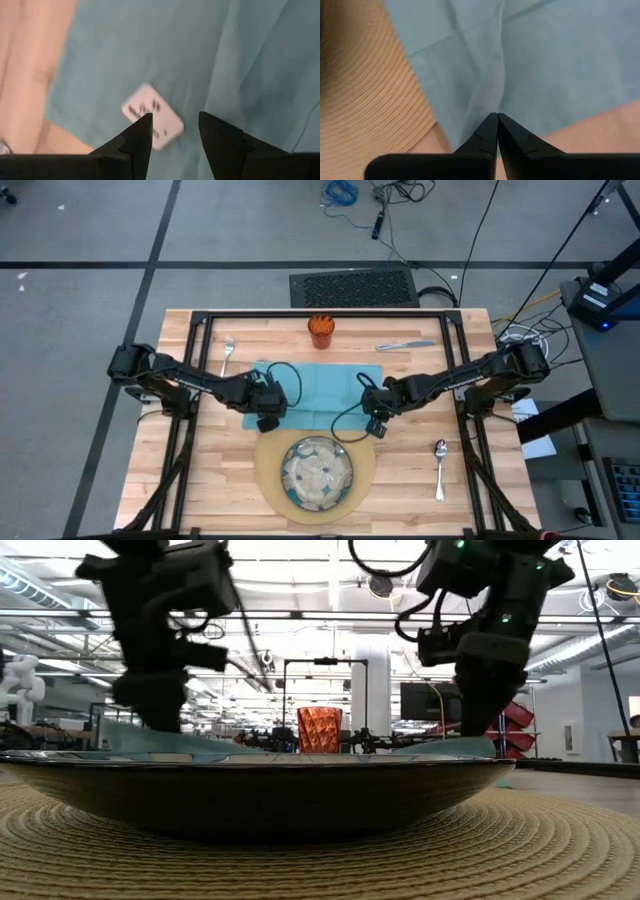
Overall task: Set table place
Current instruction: Fold the blue table napkin
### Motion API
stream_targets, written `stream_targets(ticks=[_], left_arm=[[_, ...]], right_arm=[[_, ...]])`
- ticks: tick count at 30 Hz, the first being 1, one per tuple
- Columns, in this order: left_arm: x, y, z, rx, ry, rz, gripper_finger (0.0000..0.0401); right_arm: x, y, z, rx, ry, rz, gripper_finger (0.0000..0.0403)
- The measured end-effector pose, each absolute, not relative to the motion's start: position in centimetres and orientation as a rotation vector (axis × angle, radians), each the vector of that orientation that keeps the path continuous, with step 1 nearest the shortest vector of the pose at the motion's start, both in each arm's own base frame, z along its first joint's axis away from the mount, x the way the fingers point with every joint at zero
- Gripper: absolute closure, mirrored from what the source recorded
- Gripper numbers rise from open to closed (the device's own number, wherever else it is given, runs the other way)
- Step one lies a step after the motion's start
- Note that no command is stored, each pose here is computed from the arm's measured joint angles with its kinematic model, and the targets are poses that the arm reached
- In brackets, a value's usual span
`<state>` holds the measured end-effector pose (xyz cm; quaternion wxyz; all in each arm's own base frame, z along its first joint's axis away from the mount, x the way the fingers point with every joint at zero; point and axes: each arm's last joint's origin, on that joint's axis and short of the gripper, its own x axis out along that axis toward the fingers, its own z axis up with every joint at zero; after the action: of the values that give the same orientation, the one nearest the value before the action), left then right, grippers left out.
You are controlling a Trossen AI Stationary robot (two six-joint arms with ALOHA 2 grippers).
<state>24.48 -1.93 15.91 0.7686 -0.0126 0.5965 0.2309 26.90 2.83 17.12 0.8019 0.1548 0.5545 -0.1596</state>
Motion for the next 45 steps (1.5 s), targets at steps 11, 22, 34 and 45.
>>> stream_targets(ticks=[11,22,34,45], left_arm=[[21.2,-4.4,13.6,0.08,1.312,0.553,0.0256],[22.0,-3.7,20.1,0.06,1.069,0.518,0.0256],[27.8,-3.7,23.6,-0.267,0.499,0.184,0.0256],[31.6,-6.1,21.0,-0.322,0.34,0.122,0.0256]], right_arm=[[25.8,4.7,16.9,0.31,1.27,-0.344,0.0403],[26.8,2.2,20.0,0.289,1.161,-0.324,0.0403],[26.5,-5.3,21.7,0.334,1.025,-0.463,0.0403],[20.7,-12.2,20.5,0.521,0.879,-0.431,0.0403]])
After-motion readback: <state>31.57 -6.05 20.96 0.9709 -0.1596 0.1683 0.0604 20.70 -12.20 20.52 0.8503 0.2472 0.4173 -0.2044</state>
